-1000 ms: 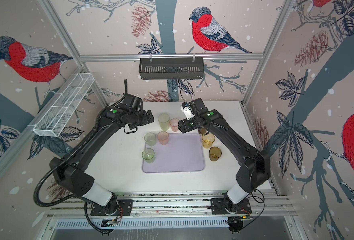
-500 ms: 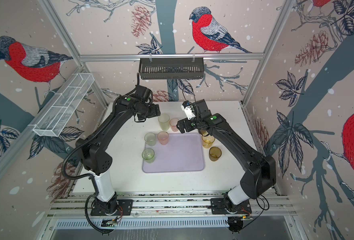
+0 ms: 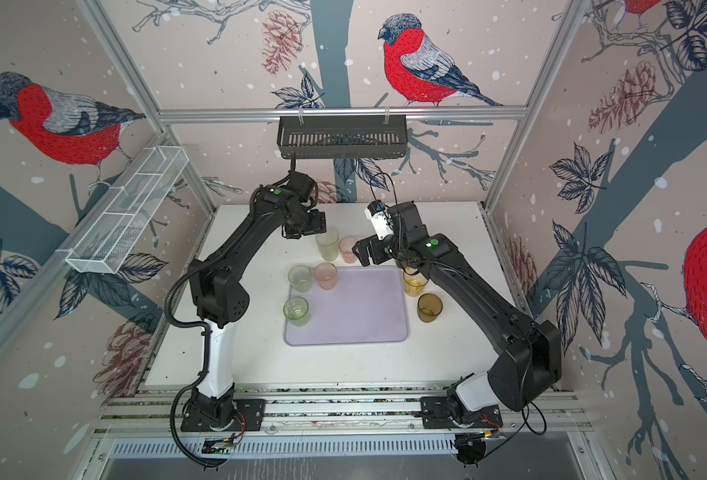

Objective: Place the glasses into the tray
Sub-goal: 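Raise the right gripper away while the left gripper reaches toward the tall pale green cup, then lower the left gripper over the rim of the tall pale green cup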

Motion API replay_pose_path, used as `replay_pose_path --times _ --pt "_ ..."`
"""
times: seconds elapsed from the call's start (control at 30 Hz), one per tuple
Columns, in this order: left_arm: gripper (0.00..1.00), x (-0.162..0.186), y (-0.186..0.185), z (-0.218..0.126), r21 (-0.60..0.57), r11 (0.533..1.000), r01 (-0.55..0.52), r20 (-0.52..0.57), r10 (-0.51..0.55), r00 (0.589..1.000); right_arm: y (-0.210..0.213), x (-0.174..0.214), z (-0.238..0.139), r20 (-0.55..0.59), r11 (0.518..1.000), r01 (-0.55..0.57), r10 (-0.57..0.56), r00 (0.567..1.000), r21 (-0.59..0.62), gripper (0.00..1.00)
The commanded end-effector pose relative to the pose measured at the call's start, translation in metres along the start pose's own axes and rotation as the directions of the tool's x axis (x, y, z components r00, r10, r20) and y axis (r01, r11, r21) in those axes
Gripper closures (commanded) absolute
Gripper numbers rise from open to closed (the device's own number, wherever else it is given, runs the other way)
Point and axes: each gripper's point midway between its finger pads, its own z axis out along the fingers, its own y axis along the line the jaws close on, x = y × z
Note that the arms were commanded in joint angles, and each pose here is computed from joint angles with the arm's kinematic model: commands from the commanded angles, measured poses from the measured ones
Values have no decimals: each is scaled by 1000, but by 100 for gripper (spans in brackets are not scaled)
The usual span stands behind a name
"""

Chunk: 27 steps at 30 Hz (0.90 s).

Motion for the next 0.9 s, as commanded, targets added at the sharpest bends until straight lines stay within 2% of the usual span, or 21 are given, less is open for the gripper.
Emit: replay_pose_path --times 0.0,0.27,0.87 --pt "20 0 7 4 -31 999 -7 -8 7 1000 -3 -7 -1 28 1000 -8 8 1000 18 0" --pt "32 -3 7 18 -36 999 -12 -1 12 1000 -4 0 3 7 1000 -16 16 1000 20 0" --pt "48 -8 8 39 -54 998 -26 2 26 1000 -14 0 8 -18 997 -27 28 999 68 0"
